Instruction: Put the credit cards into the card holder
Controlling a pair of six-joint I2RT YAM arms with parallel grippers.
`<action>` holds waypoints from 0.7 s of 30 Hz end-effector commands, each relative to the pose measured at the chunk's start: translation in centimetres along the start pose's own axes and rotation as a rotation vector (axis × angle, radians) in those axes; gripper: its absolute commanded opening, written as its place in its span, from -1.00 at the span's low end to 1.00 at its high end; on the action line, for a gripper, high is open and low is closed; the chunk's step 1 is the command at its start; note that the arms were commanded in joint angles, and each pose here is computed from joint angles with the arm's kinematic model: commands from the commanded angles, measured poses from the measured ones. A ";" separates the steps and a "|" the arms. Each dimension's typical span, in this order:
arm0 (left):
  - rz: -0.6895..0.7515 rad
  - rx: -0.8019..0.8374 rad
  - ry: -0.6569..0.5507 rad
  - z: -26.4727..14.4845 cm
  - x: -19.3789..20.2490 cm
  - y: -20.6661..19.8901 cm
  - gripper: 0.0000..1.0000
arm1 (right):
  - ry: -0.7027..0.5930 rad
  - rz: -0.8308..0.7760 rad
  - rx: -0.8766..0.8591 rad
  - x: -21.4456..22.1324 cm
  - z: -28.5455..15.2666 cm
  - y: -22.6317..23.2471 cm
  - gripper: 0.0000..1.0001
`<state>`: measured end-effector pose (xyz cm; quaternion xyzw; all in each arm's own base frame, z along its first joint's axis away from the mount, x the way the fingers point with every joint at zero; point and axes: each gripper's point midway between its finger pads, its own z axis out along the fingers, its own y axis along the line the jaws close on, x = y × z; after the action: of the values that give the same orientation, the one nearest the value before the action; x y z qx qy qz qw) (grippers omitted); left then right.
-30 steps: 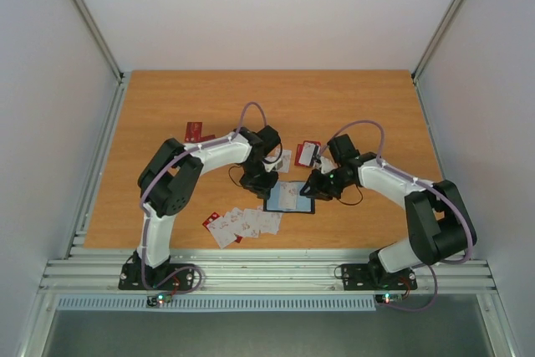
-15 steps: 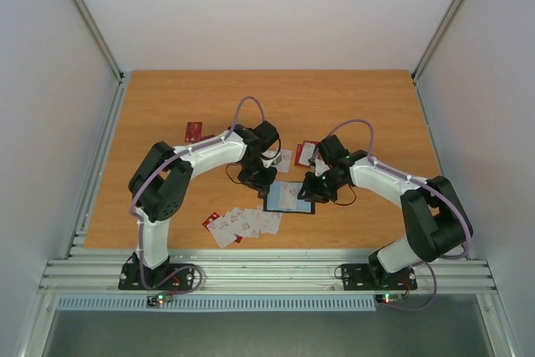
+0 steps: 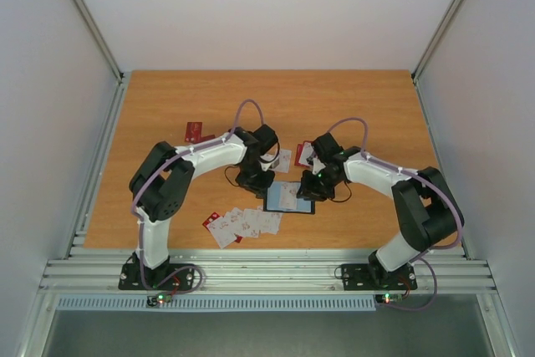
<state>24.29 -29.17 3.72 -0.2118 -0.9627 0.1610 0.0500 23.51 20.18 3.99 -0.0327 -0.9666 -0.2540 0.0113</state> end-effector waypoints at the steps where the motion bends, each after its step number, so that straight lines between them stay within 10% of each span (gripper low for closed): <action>1: 0.016 -0.020 0.016 1.1 0.0 0.7 -0.85 | -0.003 -0.009 0.007 -0.5 0.2 0.7 -0.49; 21: 0.036 0.001 0.041 2.0 -0.1 0.5 -0.86 | 0.036 -0.016 0.033 -1.2 1.8 0.9 -0.49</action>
<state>24.03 -29.05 2.25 -0.2267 -0.9593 0.1551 0.0651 24.49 21.33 2.79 -0.0262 -0.9698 -0.2409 0.0281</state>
